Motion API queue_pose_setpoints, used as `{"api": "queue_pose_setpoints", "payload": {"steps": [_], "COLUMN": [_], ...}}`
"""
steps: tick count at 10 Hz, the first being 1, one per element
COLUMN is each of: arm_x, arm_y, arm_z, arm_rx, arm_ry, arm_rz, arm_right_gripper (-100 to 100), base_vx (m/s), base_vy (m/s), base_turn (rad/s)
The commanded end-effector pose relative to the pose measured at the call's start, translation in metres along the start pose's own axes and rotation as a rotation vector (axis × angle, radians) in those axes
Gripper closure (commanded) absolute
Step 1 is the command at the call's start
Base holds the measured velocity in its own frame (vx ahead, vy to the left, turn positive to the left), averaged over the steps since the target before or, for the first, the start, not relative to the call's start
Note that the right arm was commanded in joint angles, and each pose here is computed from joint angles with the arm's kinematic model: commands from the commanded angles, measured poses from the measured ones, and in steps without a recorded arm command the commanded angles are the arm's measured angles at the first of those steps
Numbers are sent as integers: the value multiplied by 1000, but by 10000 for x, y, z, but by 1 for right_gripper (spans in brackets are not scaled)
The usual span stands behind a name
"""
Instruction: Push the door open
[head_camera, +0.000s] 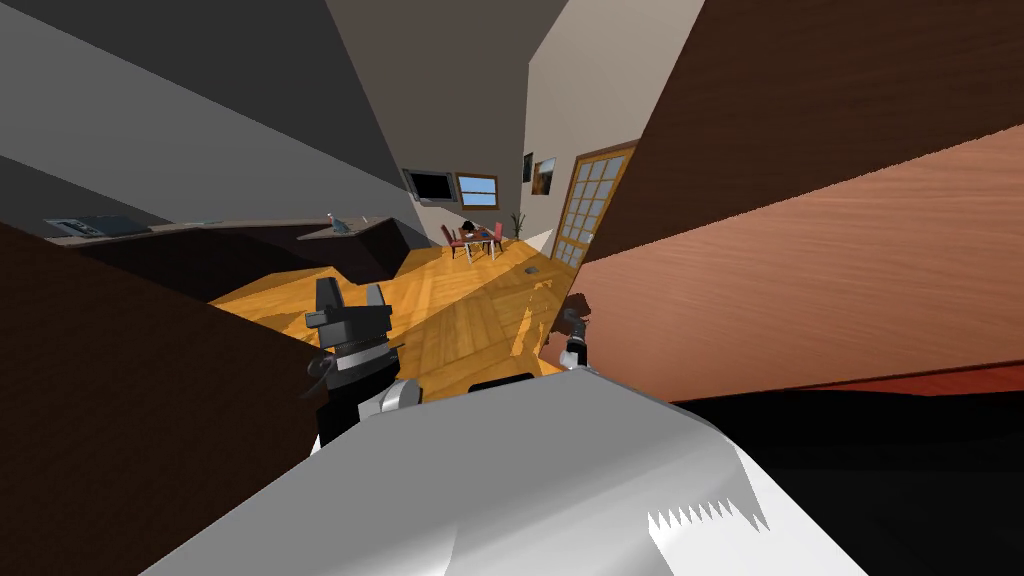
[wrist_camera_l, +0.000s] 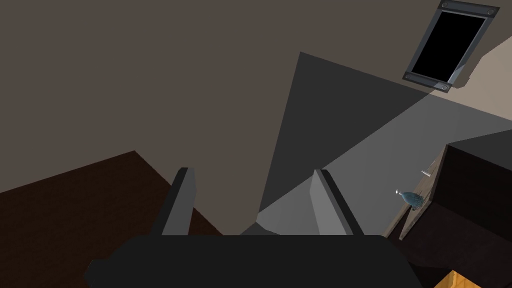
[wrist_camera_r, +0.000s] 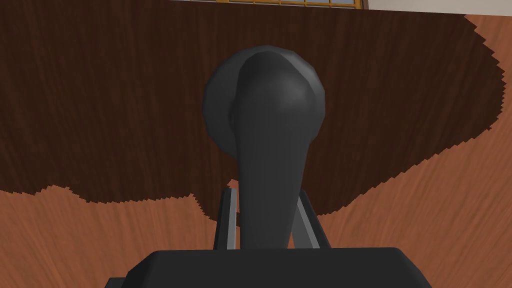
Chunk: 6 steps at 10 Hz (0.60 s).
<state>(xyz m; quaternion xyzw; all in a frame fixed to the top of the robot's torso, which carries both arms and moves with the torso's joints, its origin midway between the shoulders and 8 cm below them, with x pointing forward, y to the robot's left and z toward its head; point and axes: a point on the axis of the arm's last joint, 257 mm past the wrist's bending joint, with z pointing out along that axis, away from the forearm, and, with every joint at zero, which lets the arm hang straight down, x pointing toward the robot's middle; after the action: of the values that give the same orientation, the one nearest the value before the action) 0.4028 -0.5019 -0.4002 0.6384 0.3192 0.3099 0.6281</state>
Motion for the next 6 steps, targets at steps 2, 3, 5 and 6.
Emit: {"api": "queue_pose_setpoints", "payload": {"steps": [2,3,5,6], "arm_x": [-173,-245,-382,-444], "arm_y": [68,71,76,79], "arm_z": [52,55,56,56], "arm_rx": [-15,-16,-17,-17], "arm_ry": [-43,-60,-94,-109], "arm_rz": [3,3,5,5], "arm_right_gripper": [100,100,100,100], "base_vx": [217,217,155,233], "base_vy": [-31,-53,-25,-30], "base_turn": [-40,-29,-23,-56]}}
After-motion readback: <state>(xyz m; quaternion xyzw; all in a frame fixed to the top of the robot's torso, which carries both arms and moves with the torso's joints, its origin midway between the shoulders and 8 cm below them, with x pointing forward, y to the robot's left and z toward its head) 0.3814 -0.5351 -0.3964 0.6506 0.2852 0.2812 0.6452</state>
